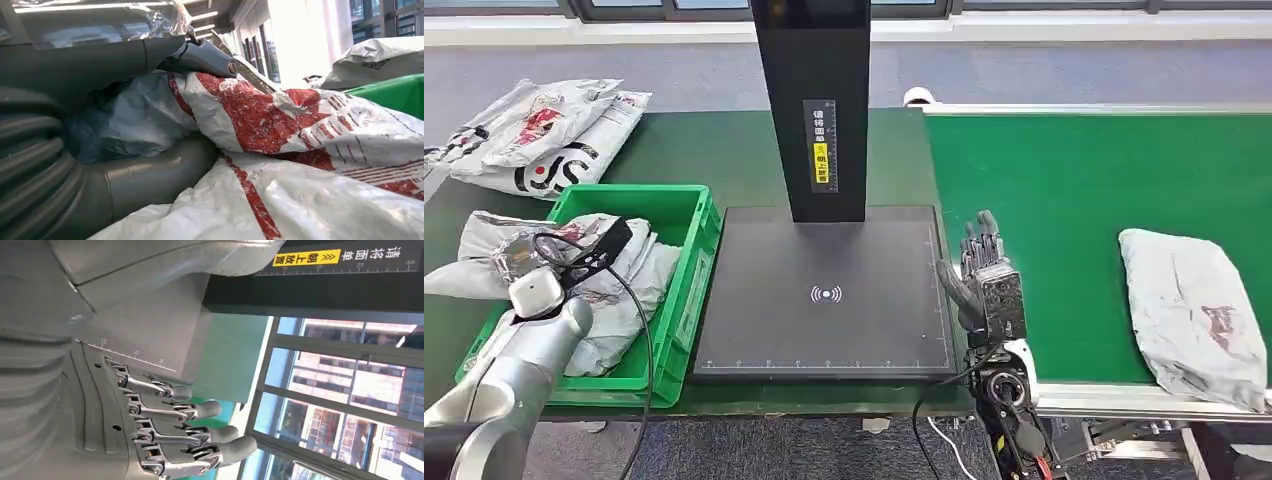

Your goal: Moved the parcel from conveyor to table for the left to box.

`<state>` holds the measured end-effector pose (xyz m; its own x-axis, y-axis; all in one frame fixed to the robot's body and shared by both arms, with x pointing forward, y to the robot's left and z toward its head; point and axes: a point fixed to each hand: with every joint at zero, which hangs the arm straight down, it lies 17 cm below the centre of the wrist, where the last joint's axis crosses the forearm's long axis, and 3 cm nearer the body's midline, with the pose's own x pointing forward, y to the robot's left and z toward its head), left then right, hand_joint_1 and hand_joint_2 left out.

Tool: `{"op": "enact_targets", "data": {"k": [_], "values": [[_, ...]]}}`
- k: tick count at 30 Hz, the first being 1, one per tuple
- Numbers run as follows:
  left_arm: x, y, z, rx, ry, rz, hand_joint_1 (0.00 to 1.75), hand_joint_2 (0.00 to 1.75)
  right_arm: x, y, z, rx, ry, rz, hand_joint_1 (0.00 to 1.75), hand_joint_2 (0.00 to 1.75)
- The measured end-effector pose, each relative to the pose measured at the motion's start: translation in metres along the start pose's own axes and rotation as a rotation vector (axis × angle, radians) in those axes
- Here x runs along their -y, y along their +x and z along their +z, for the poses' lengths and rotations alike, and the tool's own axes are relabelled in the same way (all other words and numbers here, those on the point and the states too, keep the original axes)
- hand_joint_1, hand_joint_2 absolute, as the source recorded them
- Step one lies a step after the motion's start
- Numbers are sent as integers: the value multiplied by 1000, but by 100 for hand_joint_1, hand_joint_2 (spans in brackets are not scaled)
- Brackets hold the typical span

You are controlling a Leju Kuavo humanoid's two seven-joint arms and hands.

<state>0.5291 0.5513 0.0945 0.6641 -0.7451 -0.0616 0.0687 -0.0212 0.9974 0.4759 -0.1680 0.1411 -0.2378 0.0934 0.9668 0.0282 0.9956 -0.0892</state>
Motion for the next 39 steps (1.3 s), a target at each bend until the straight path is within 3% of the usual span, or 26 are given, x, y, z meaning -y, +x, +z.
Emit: {"op": "enact_targets", "data": {"k": [2,3,5,7,10,13,17,20,21,38,39], "values": [[0,-1,0,-1,0,-1,175,175,0,0,0,0,0,0,0,175],[0,-1,0,-1,-1,-1,0,175,0,0,0,0,0,0,0,175],[-2,10,2,30,11,57,0,175,2,-1,0,-6,-8,7,0,175],[-33,42,8,119,110,365,0,175,7,-6,2,-20,-31,14,0,175],[-106,86,28,363,297,867,0,175,16,-8,4,-7,-46,9,0,175],[-157,105,55,557,463,956,0,175,17,-11,7,-7,-41,8,0,175],[-148,92,42,398,413,999,0,175,18,-15,8,-16,-39,14,0,175],[-145,90,42,382,413,999,0,175,19,-17,7,-20,-41,19,0,175],[-146,90,42,378,414,1000,0,0,19,-16,6,-19,-44,18,0,175],[-152,97,34,351,397,977,0,0,21,-14,-12,-19,-50,24,0,175],[-150,99,34,357,386,978,0,175,22,-15,-11,-20,-51,25,0,175]]}}
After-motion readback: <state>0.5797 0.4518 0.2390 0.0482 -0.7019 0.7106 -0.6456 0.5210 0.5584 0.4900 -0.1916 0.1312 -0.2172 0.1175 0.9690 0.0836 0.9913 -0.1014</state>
